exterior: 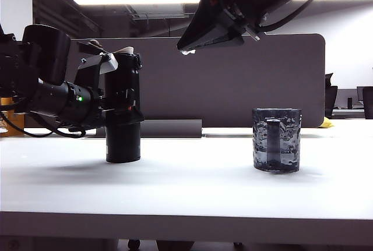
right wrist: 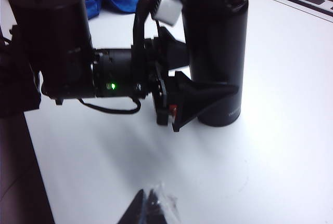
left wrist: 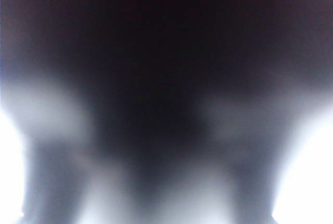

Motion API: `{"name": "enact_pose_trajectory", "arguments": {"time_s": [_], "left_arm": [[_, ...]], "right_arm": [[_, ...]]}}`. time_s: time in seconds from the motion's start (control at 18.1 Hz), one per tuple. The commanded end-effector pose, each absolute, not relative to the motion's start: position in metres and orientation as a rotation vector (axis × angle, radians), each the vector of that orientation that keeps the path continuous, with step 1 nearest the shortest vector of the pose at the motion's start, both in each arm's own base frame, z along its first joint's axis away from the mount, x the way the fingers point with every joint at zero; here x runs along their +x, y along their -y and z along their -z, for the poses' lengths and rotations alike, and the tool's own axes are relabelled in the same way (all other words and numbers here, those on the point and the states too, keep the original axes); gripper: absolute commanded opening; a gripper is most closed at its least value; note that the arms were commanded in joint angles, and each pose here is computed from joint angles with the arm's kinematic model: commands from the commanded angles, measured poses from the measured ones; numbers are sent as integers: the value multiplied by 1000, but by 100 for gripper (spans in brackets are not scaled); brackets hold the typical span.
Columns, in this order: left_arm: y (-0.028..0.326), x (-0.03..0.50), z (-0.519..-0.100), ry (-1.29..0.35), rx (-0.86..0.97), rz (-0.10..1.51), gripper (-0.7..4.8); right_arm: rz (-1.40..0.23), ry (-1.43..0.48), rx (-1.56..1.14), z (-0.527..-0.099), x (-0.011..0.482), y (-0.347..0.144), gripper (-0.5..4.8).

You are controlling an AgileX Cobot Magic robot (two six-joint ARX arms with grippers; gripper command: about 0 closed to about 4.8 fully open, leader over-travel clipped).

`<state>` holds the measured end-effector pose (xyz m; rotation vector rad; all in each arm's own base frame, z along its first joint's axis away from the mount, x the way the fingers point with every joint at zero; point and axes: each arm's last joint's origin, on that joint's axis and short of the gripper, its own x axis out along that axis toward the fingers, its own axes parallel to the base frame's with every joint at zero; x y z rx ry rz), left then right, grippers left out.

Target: Pick up the black thermos, pour some water into the cup, then place the black thermos back on the table.

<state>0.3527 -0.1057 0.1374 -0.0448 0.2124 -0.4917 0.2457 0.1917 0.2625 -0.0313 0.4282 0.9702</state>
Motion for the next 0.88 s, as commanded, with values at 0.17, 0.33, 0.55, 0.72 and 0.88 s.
{"name": "enact_pose_trajectory", "arguments": {"time_s": [0.17,0.33,0.55,0.72,0.88], "left_arm": [[106,348,-154,-211,-63,585,479],[100,333,-178,-331,-61,571,479],[90,295,-215,-476,44,591,4],[77,249,-246,-413,-17,577,-6],[65,206,-256,-342,-102,556,-6]], "right_arm": [[-957,-445,-43,-270,241,-185,-8],[-898,-457,-60,-285,230,-165,-8],[-779,-404,-75,-311,193,-134,-8],[-688,-344,-5,-305,157,-107,-8],[-657,-330,35,-289,136,-92,-8]]}}
